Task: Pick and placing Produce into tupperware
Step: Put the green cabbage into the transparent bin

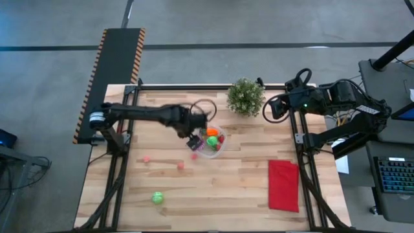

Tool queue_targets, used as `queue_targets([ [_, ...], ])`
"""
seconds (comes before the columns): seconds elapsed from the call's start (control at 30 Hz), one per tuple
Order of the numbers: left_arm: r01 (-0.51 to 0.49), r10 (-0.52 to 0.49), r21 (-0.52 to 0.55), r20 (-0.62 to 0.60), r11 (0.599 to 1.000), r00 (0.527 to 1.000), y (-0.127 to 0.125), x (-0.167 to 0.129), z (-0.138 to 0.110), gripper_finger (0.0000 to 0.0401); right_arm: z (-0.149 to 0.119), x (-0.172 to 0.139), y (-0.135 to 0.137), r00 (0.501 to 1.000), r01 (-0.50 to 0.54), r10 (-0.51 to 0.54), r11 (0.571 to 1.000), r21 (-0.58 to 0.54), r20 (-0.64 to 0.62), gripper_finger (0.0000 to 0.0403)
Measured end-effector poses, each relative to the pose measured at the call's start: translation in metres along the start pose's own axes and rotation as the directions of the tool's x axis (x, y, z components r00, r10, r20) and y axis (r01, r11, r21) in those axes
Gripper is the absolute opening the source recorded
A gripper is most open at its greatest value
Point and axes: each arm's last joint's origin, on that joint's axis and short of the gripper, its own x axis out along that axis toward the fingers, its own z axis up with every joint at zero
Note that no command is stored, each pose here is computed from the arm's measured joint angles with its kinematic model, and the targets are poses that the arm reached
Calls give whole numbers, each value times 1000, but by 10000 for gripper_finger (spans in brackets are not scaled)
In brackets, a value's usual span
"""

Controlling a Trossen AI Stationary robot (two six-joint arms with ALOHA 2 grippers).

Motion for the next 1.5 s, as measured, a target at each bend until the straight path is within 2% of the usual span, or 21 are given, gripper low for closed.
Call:
queue_targets([
  [0.17, -51, 50, 52, 31, 997, 998, -25, 0, -33, 286, -1, 0, 0, 1000, -16, 14, 993, -117, -17, 235],
  [0.3, -30, 28, 67, 31, 997, 999, -36, -8, -62, 286, -2, -1, 0, 997, -58, 48, 984, -170, -63, 235],
  [0.37, -12, 12, 9, 31, 1000, 999, -37, -16, -78, 286, -3, -1, 0, 995, -69, 54, 976, -205, -79, 235],
  [0.47, 34, -39, -153, -28, 988, 999, -34, -23, -103, 286, -3, -1, 0, 995, -69, 49, 965, -253, -84, 235],
  [0.53, 45, -58, -202, -58, 978, 997, -33, -25, -122, 286, -3, -1, 0, 995, -70, 49, 959, -274, -84, 235],
  [0.6, 94, -103, -141, -55, 986, 993, -38, -30, -142, 286, -3, -1, 0, 995, -71, 49, 954, -291, -83, 235],
  [0.7, 167, -162, 89, -63, 982, 985, -50, -34, -174, 286, -3, -1, 0, 995, -73, 49, 946, -316, -83, 235],
  [0.8, 201, -182, 279, -92, 939, 979, -60, -34, -203, 286, -3, 0, 0, 996, -71, 47, 945, -319, -81, 235],
  [0.9, 233, -206, 377, -112, 896, 972, -73, -31, -222, 286, -3, 0, 0, 996, -70, 47, 948, -312, -81, 235],
  [1.03, 199, -150, 504, -136, 840, 979, -84, -18, -241, 286, -3, 0, 0, 996, -70, 49, 954, -291, -80, 235],
  [1.1, 168, -105, 531, -148, 831, 983, -87, -9, -248, 286, -3, 0, 1, 996, -71, 51, 957, -280, -78, 235],
  [1.3, 165, -45, 549, -226, 819, 973, -95, 9, -258, 286, -3, 0, 1, 996, -71, 53, 963, -258, -76, 235],
  [1.43, 213, -105, 571, -217, 793, 971, -101, 10, -258, 286, -2, 0, 2, 996, -75, 61, 968, -237, -70, 235],
  [1.5, 207, -106, 575, -205, 792, 973, -101, 10, -257, 286, -2, 0, 2, 996, -77, 63, 971, -228, -67, 235],
])
